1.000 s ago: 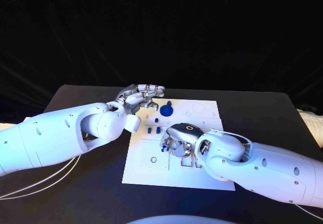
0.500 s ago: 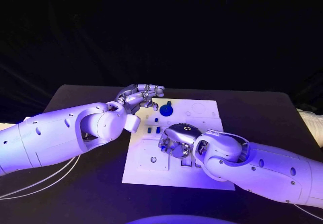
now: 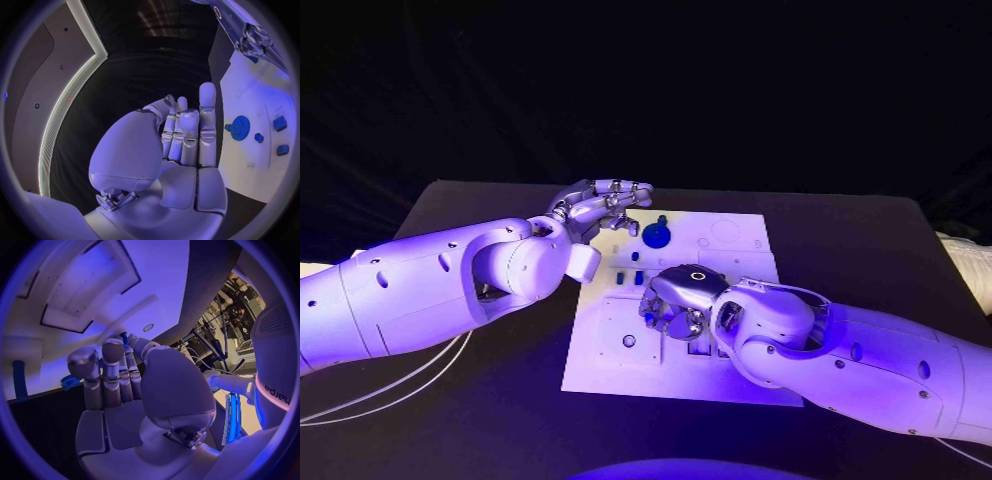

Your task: Assemble the parts on the task board

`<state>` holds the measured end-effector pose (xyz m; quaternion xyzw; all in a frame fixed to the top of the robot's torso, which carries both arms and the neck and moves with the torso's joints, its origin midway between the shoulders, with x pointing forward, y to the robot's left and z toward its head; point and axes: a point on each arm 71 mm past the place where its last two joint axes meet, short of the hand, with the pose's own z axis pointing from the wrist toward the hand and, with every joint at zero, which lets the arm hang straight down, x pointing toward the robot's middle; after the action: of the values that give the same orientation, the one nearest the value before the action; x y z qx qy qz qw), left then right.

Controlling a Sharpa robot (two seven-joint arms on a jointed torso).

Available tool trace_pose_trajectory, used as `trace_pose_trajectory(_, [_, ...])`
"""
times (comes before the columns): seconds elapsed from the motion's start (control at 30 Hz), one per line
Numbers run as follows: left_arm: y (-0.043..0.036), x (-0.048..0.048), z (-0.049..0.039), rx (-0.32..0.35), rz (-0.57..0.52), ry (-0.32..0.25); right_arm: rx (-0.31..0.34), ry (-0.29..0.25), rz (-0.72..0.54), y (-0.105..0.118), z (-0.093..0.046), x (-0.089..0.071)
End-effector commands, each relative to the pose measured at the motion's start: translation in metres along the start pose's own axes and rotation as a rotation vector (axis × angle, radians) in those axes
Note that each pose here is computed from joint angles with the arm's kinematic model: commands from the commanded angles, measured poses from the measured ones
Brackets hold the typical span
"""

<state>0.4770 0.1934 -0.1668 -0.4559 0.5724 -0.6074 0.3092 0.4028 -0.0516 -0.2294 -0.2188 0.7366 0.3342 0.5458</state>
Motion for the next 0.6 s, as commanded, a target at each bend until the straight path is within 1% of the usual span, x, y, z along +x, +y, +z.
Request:
trace_pose_trajectory(0.03, [-0.0007,0.0013,0.0001,0.007,-0.002,0.020,0.039,0.034,-0.031,-0.006,-0.002,0.010])
trace_pose_trajectory(0.3, [-0.0007,0.0003,0.0001,0.007,-0.001,0.019,0.021,-0.072,-0.004,-0.006,-0.007,0.002])
trace_pose_trajectory(0.43, [-0.0007,-0.0001,0.0002,0.006,-0.001,0.019,0.007,-0.120,0.013,-0.005,-0.013,-0.003])
trace_pose_trajectory(0.6, [-0.0006,-0.0006,0.0000,0.004,-0.001,0.020,0.008,-0.153,0.032,-0.008,-0.024,-0.011])
